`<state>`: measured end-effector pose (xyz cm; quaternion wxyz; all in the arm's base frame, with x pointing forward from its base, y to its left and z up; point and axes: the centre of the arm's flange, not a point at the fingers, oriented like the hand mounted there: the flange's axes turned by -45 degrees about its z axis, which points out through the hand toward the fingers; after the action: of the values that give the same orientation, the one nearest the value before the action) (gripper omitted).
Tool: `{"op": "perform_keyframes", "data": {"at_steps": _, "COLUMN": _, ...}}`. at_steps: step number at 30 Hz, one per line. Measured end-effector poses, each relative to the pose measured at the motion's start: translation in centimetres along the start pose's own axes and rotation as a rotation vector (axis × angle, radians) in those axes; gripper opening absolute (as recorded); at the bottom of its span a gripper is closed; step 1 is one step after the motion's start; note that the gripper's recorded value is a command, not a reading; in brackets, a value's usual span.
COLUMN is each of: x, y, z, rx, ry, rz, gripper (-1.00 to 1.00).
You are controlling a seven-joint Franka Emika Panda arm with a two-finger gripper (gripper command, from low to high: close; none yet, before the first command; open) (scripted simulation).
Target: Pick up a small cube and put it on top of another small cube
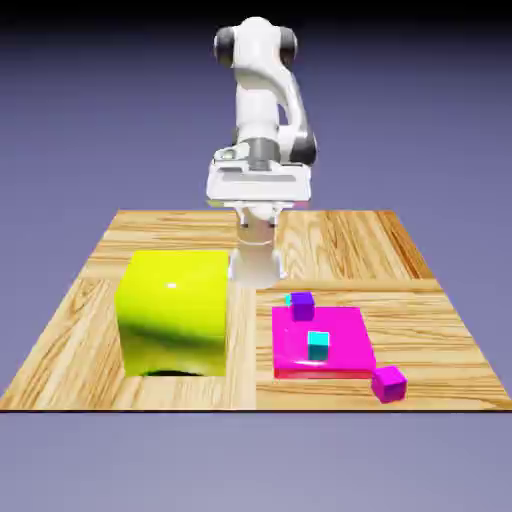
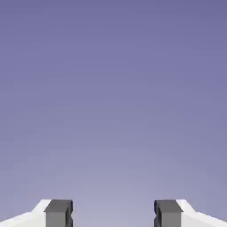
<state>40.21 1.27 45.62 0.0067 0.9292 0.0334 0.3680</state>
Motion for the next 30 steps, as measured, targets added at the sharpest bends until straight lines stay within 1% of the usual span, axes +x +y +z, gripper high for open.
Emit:
{"op": "perform_keyframes", "data": {"at_steps": 7, "x": 3.7, "y": -5.1, "z": 6.4, "rx": 0.031, "ry": -0.247, "rz": -0.077, "gripper": 0.00}}
{"op": "perform_keyframes", "data": {"at_steps": 14, "x": 5.3, "y": -11.4, "z": 13.1, "rx": 0.056, "ry": -0.487, "rz": -0.153, "gripper": 0.00}}
{"op": "perform_keyframes", "data": {"at_steps": 21, "x": 5.0, "y": -17.2, "z": 19.4, "rx": 0.067, "ry": -0.719, "rz": -0.205, "gripper": 0.00}}
{"op": "perform_keyframes", "data": {"at_steps": 30, "x": 2.5, "y": -24.2, "z": 26.4, "rx": 0.073, "ry": -1.006, "rz": -0.257, "gripper": 0.00}}
